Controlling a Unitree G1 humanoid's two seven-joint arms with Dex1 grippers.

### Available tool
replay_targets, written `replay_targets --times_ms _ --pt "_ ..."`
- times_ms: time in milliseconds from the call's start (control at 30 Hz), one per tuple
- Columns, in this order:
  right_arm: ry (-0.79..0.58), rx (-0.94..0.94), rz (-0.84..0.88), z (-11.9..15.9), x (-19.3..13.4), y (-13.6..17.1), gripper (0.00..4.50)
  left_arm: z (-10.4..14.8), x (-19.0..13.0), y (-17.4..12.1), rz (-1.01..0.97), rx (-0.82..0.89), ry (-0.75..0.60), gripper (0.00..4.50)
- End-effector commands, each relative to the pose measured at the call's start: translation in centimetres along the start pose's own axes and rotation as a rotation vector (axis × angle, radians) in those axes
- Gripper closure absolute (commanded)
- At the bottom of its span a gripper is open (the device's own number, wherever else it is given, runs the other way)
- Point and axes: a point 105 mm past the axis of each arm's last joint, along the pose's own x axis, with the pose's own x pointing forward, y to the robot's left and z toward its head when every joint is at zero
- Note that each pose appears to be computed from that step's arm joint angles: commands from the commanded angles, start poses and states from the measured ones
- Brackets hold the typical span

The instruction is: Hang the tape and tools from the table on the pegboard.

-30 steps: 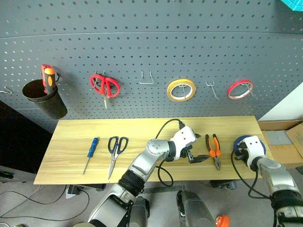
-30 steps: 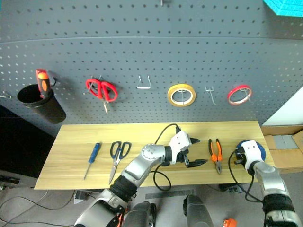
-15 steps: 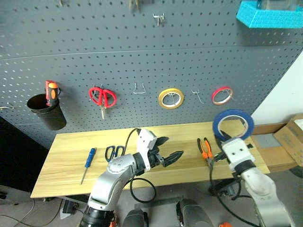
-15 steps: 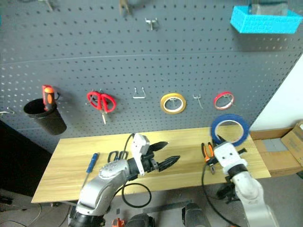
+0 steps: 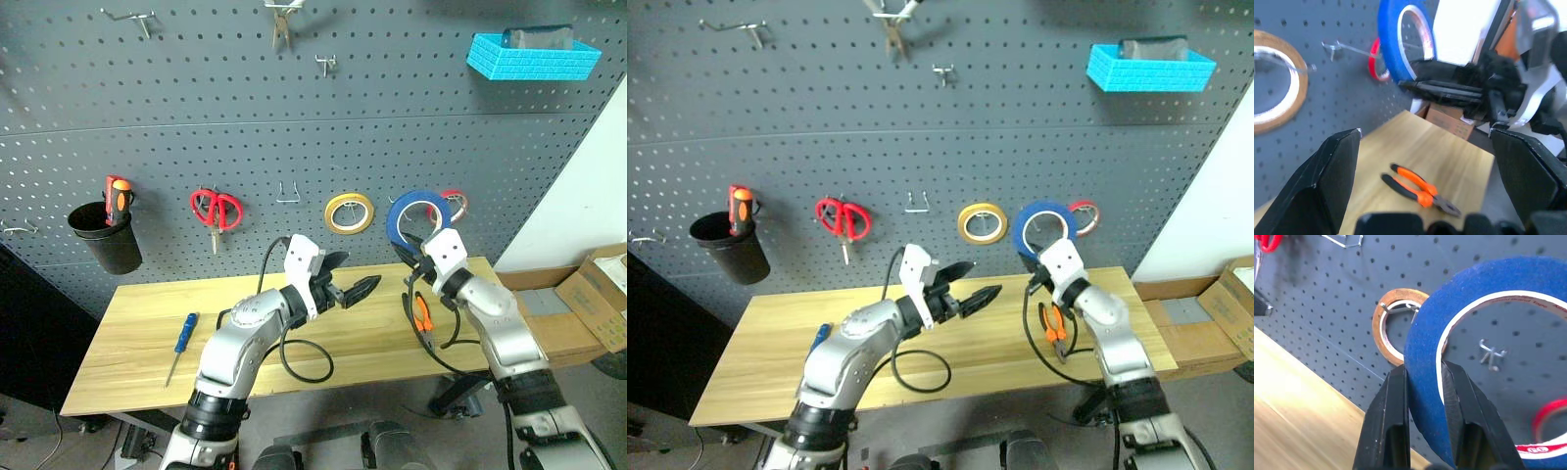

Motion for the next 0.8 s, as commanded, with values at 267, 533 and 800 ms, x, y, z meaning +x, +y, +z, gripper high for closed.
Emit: replay_targets --times_ms 267,533,800 --pt "0.105 0.083 0.051 -1.4 1.6 -3.5 4.11 0.9 -0.2 0.8 0.01 0.049 -0.03 0.0" --pt "0.152 0.126 -0.024 -2.1 1.6 -4.8 2.21 0.8 -0.4 0.7 0.023 0.047 -0.031 0.0" --pt "0.229 0.143 -0.045 -4.1 -0.5 -3.2 0.03 -0.9 -1.0 -0.1 0.0 0.058 0.029 0.0"
